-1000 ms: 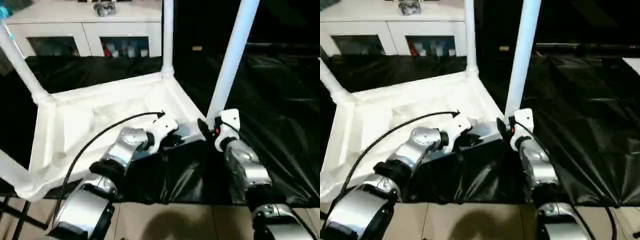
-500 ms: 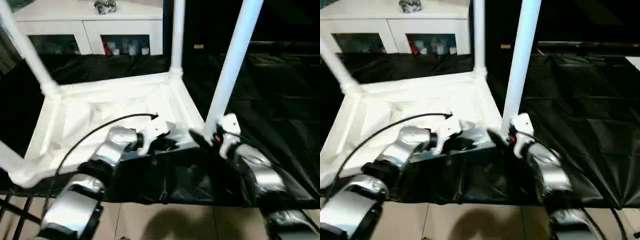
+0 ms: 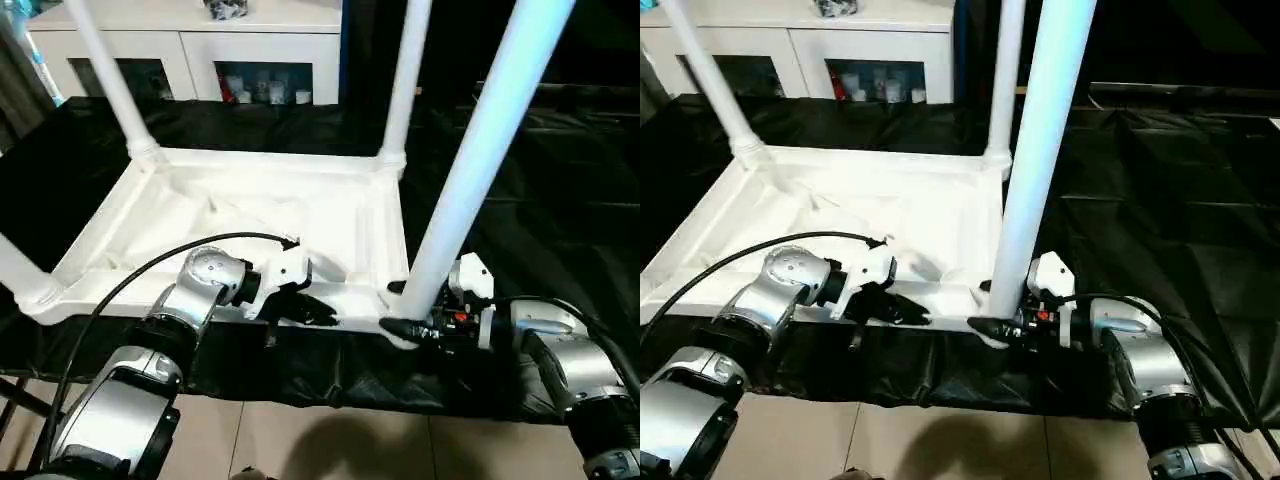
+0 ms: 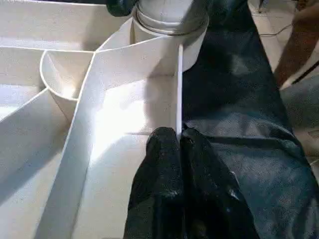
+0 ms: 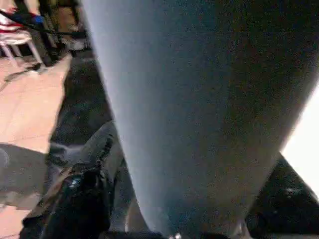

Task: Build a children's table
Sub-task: Rotate leg to tighten

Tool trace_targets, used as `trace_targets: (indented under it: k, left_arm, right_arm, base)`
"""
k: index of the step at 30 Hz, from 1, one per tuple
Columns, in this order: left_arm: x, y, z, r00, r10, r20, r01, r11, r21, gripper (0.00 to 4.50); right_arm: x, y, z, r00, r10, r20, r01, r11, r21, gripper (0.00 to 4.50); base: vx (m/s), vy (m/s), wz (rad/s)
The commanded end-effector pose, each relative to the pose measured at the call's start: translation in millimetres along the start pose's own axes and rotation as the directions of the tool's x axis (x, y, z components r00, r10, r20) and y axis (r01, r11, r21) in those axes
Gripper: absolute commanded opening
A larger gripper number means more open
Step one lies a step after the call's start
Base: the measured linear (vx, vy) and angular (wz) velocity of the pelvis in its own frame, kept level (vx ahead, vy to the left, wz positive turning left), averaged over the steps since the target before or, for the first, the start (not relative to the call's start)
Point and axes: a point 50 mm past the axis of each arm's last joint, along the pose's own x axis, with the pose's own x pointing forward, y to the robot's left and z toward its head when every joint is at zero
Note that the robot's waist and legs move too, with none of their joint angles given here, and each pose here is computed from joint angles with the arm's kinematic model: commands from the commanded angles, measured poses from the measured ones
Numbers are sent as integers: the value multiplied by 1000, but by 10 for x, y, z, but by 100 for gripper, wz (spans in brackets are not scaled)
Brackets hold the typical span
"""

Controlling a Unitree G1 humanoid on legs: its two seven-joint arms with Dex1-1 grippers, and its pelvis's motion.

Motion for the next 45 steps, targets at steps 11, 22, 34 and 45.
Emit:
trace_targets:
  k: [11,22,34,45]
  left_arm:
    - [31,51,89,998,40,53,-40,999,-3,0]
    - [528,207,336,935,335,115,-323,939,-114,0]
    - [910,161,560,916,377,135,-371,926,-72,0]
    - [526,205,297,930,362,71,-364,931,26,0]
  right_arm:
    - [155,142,-163,998,67,5,-68,995,78,208]
    - [429,15,-355,902,-429,48,403,878,260,200]
    - [815,-272,-267,646,-760,-75,752,616,235,254]
    - [122,-220,-226,828,-560,36,553,825,114,354]
  base:
    - [0,0,0]
    - [0,0,0]
    - [0,0,0]
    - [0,0,0]
